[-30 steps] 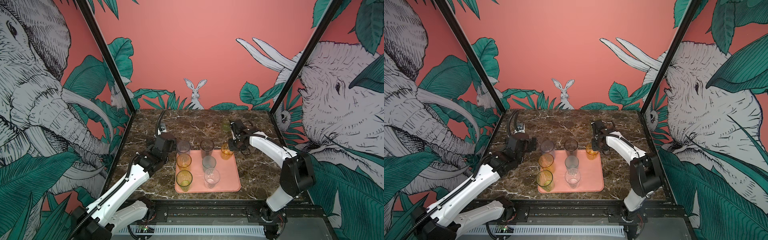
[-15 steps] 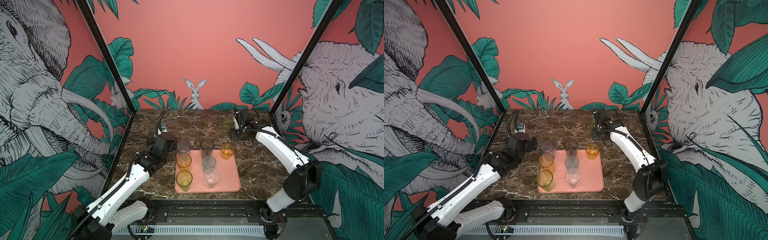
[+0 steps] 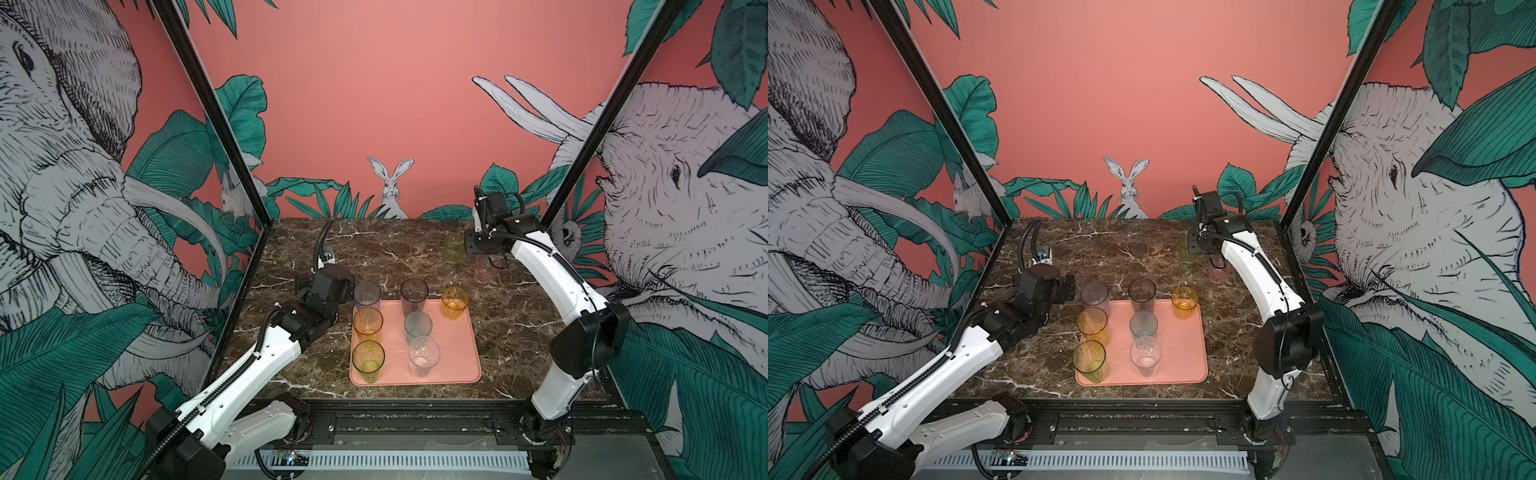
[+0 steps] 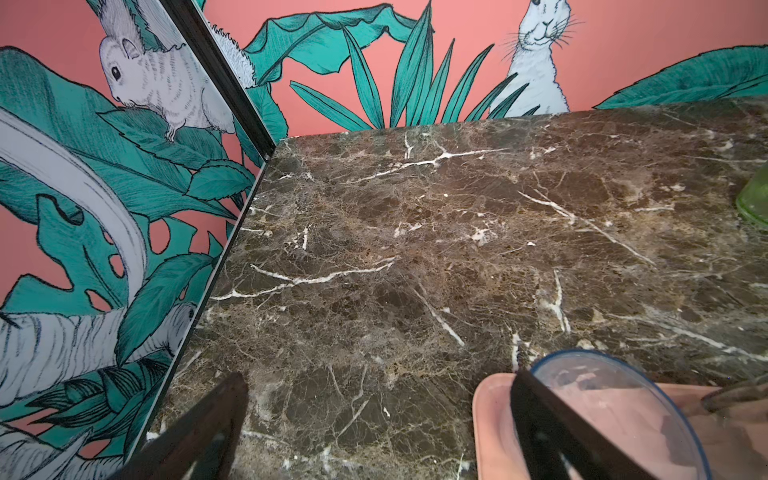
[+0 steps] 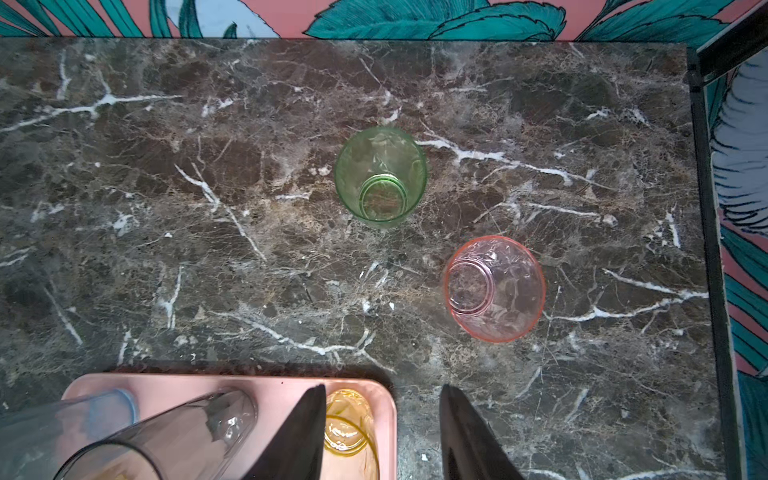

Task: Place the glasses into the tray
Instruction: 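Raise the right gripper and move it toward the green glass, then lower the right gripper onto the green glass rim and close it, then lift the green glass and carry it toward the tray's near corner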

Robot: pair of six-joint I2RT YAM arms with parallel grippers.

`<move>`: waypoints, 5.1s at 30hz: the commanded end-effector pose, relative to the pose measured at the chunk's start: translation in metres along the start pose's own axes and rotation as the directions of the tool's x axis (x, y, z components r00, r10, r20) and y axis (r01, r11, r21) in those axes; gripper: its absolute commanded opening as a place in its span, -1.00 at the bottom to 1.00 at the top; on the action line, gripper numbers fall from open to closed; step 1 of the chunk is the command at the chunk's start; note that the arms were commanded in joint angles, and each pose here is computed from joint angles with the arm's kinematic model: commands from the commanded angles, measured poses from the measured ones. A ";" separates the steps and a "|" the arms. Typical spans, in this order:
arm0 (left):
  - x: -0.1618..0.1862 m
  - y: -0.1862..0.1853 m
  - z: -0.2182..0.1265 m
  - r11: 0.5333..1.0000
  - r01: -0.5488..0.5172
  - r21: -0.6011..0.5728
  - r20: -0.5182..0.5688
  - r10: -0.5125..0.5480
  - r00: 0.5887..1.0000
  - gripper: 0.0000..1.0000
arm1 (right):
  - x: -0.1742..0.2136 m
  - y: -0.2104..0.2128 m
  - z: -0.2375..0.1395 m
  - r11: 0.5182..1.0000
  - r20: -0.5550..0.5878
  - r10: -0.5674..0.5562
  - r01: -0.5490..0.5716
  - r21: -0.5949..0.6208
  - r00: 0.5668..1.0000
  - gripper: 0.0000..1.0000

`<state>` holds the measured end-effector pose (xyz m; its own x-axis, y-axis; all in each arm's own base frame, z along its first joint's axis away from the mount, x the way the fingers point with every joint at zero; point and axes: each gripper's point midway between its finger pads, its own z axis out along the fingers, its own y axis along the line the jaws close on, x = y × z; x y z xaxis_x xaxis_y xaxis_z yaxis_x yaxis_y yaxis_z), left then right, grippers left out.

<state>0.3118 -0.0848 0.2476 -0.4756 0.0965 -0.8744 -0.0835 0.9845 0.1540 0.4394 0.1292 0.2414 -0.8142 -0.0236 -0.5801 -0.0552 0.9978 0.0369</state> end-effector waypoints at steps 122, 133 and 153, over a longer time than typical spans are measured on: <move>-0.008 0.008 -0.013 0.999 0.052 0.011 -0.004 -0.052 0.999 0.99 | -0.066 -0.030 0.122 0.973 -0.101 0.188 -0.199 -0.117 0.977 -1.00; -0.002 0.011 -0.018 0.997 0.079 0.024 -0.004 -0.079 0.997 0.99 | -0.070 -0.031 0.069 0.976 -0.066 0.173 -0.180 -0.123 0.983 -1.00; 0.029 0.016 -0.030 0.991 0.123 0.060 -0.090 -0.117 0.989 0.96 | -0.033 -0.023 -0.036 0.983 -0.017 0.122 -0.123 -0.133 0.992 -1.00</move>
<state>0.2803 -0.0771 0.2466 -0.5158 -0.0078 -0.8567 -0.0734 0.9967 0.0352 0.4615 0.1025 0.2712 -0.8434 0.1178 -0.5241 -0.0049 0.9739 0.2269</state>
